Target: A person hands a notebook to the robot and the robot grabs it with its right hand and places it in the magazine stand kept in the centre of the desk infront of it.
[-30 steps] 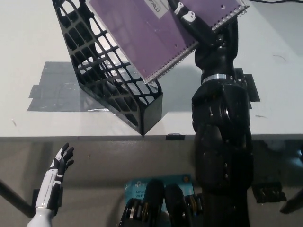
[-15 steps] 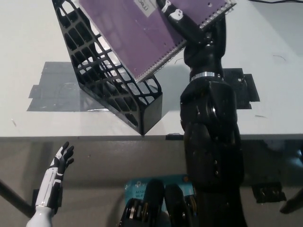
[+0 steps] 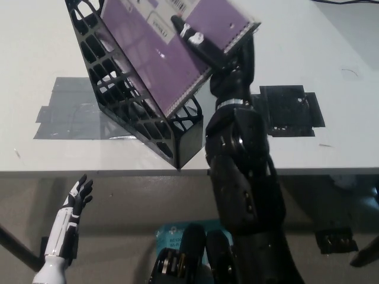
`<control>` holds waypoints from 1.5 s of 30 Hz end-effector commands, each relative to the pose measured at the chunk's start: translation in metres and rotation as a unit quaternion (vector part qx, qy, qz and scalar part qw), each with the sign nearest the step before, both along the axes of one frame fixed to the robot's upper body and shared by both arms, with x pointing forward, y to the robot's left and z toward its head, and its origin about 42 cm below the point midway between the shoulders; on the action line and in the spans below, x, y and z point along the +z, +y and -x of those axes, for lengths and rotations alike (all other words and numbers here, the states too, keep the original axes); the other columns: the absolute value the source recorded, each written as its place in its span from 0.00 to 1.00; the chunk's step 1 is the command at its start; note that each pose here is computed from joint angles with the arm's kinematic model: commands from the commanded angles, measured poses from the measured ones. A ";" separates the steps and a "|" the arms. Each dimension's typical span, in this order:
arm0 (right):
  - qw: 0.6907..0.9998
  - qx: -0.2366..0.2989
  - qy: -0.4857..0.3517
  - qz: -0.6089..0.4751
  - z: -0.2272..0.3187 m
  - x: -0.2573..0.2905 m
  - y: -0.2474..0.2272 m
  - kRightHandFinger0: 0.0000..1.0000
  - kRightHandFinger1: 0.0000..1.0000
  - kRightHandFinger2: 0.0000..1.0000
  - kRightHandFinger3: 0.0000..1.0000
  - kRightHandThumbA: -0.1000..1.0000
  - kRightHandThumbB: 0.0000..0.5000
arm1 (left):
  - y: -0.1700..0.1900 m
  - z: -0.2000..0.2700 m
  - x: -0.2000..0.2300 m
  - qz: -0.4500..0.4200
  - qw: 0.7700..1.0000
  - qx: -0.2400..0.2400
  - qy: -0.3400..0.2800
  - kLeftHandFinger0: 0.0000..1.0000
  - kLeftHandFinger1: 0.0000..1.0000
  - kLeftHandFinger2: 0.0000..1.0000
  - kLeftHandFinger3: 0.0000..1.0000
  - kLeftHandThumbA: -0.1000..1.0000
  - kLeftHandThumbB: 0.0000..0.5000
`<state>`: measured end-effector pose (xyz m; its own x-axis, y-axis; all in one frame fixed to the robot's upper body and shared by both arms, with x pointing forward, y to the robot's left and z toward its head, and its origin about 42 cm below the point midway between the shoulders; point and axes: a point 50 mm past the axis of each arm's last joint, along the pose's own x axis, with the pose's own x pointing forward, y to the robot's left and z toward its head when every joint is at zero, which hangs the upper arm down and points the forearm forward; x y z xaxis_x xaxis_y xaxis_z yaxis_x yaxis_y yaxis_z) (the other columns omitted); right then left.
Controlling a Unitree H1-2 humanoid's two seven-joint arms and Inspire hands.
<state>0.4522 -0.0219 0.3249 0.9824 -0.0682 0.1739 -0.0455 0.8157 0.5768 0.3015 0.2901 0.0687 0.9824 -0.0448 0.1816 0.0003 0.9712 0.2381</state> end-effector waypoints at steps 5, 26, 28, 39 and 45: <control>0.995 -0.004 -0.100 0.010 0.001 0.038 0.034 0.00 0.00 0.08 0.14 1.00 0.00 | 0.003 -0.008 0.014 -0.009 0.999 -0.013 -0.035 0.98 1.00 1.00 1.00 1.00 1.00; 0.943 0.143 -0.205 0.221 -0.007 0.062 0.025 1.00 1.00 1.00 1.00 1.00 0.89 | 0.000 -0.017 0.019 -0.017 0.999 -0.017 -0.041 0.97 1.00 1.00 1.00 1.00 1.00; 0.941 0.140 -0.212 0.224 -0.007 0.066 0.023 1.00 1.00 1.00 1.00 1.00 0.90 | 0.000 -0.018 0.020 -0.017 0.999 -0.018 -0.042 0.97 1.00 1.00 1.00 1.00 1.00; 0.931 0.086 -0.299 0.190 0.031 0.112 -0.031 1.00 1.00 1.00 1.00 1.00 0.88 | -0.003 -0.019 0.021 -0.013 0.999 -0.017 -0.045 0.98 1.00 1.00 1.00 1.00 1.00; 0.909 0.033 -0.365 0.197 0.068 0.134 -0.080 1.00 1.00 1.00 1.00 1.00 0.77 | -0.004 -0.016 0.018 -0.014 0.999 -0.016 -0.041 0.95 1.00 1.00 1.00 1.00 0.99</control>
<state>0.4120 -0.0737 0.4318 0.6843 0.2111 0.6980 -0.3789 0.9207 0.0930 0.3143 0.2856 0.0782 0.9755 -0.0683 0.2092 0.0135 0.9674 0.2528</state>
